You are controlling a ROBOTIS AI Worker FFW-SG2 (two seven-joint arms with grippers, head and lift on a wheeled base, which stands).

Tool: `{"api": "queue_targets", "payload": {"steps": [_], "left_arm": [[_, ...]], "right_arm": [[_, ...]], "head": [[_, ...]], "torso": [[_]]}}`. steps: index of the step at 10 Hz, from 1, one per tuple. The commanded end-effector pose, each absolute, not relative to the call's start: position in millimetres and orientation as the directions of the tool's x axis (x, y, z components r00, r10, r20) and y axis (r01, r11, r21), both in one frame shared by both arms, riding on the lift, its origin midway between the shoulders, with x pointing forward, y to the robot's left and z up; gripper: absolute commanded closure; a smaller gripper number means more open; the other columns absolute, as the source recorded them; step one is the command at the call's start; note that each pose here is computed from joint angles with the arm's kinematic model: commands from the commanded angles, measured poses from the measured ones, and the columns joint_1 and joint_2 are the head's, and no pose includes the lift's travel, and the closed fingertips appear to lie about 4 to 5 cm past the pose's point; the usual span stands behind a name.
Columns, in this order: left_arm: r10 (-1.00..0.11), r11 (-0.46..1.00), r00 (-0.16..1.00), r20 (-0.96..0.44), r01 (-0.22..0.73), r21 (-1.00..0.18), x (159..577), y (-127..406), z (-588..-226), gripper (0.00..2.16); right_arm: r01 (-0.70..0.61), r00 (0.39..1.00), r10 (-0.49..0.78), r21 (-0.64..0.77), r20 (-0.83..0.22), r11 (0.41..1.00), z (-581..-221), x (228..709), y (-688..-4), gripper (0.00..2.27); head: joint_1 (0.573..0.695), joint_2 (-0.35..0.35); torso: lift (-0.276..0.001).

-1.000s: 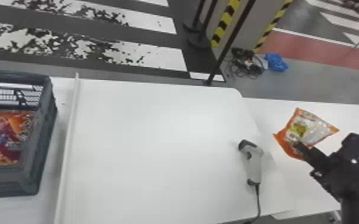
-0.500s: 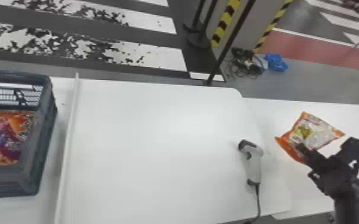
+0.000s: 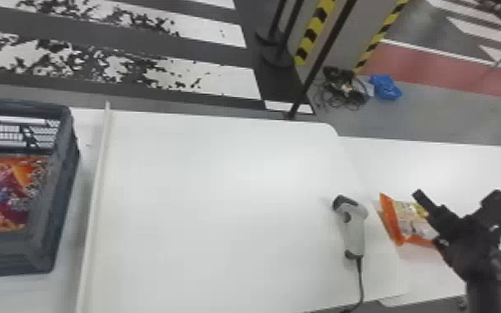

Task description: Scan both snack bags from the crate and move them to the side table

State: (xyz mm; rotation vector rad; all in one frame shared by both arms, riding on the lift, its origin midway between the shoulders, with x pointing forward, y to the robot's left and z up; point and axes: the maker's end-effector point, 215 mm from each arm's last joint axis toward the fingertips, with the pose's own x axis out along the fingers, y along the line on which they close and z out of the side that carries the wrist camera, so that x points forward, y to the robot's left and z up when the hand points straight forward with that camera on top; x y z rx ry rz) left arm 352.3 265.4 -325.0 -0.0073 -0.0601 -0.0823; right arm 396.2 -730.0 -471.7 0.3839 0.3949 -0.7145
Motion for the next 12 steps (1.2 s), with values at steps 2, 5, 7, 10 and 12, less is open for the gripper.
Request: {"api": "queue_targets", "payload": {"steps": [2,5,7,10,12], "left_arm": [[-0.082,0.997,0.994,0.065,0.083,-0.005,351.4,264.8,-321.6,0.16],[-0.084,0.996,0.994,0.068,0.084,-0.005,350.9,264.1,-318.4,0.16],[-0.086,0.996,0.994,0.071,0.086,-0.004,350.4,262.8,-316.4,0.16],[-0.087,0.996,0.994,0.072,0.088,-0.004,350.2,261.9,-315.3,0.16],[-0.087,0.996,0.994,0.072,0.088,-0.007,350.2,261.2,-315.4,0.16]], "right_arm": [[0.631,0.749,-0.527,0.188,-0.401,0.753,-439.7,400.8,-696.3,0.05],[0.486,0.845,-0.412,0.164,-0.341,0.859,-416.9,409.1,-602.2,0.05],[0.390,0.894,-0.334,0.150,-0.299,0.908,-396.7,412.4,-541.4,0.05],[0.268,0.947,-0.242,0.104,-0.211,0.958,-377.3,414.8,-458.1,0.05],[0.203,0.971,-0.192,0.066,-0.142,0.977,-372.3,408.8,-407.3,0.05]], "head": [[0.695,-0.350],[0.695,-0.350],[0.695,-0.350],[0.695,-0.350],[0.695,-0.285]], "torso": [[-0.075],[-0.075],[-0.075],[-0.075],[-0.075]]}}
